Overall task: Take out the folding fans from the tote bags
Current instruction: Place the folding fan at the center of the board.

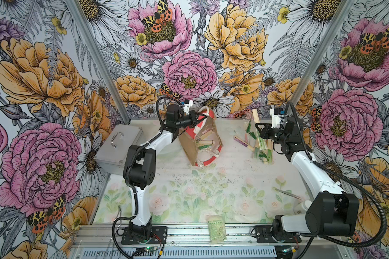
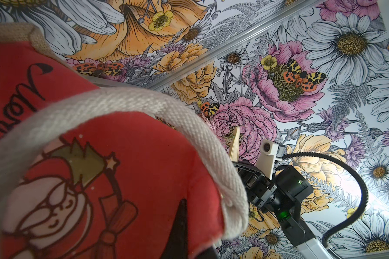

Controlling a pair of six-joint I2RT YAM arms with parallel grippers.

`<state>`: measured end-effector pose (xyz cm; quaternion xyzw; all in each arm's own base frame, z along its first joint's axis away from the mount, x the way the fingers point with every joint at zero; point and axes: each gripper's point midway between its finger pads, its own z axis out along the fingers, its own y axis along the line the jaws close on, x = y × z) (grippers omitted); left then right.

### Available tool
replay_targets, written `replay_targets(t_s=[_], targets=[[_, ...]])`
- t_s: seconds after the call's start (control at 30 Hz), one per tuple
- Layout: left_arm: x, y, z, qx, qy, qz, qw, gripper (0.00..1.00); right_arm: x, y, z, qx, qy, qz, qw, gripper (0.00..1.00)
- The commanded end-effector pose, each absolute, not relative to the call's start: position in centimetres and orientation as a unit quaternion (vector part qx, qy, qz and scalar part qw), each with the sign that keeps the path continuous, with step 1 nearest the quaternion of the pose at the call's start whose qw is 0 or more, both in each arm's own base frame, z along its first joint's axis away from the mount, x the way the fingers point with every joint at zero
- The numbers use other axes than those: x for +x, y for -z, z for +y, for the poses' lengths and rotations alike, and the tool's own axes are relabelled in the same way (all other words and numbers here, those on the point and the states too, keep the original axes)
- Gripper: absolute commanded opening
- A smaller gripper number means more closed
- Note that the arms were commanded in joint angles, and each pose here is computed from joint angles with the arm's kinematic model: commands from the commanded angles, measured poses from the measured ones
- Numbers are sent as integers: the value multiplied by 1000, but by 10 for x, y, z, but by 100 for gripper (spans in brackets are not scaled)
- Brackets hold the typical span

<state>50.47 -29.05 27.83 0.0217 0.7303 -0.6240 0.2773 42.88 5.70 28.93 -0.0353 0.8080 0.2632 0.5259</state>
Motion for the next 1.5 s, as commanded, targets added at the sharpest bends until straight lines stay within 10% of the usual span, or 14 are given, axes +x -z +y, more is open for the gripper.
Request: replay_targets(t_s=[0.0,1.47], targets=[[495,-304,-287,47,639,709,296,0,423,-318,52,-55,-244,793,555,0],[499,-299,-289,43,643,708,291,0,457,-136,-34,190,-147,922,303,8]])
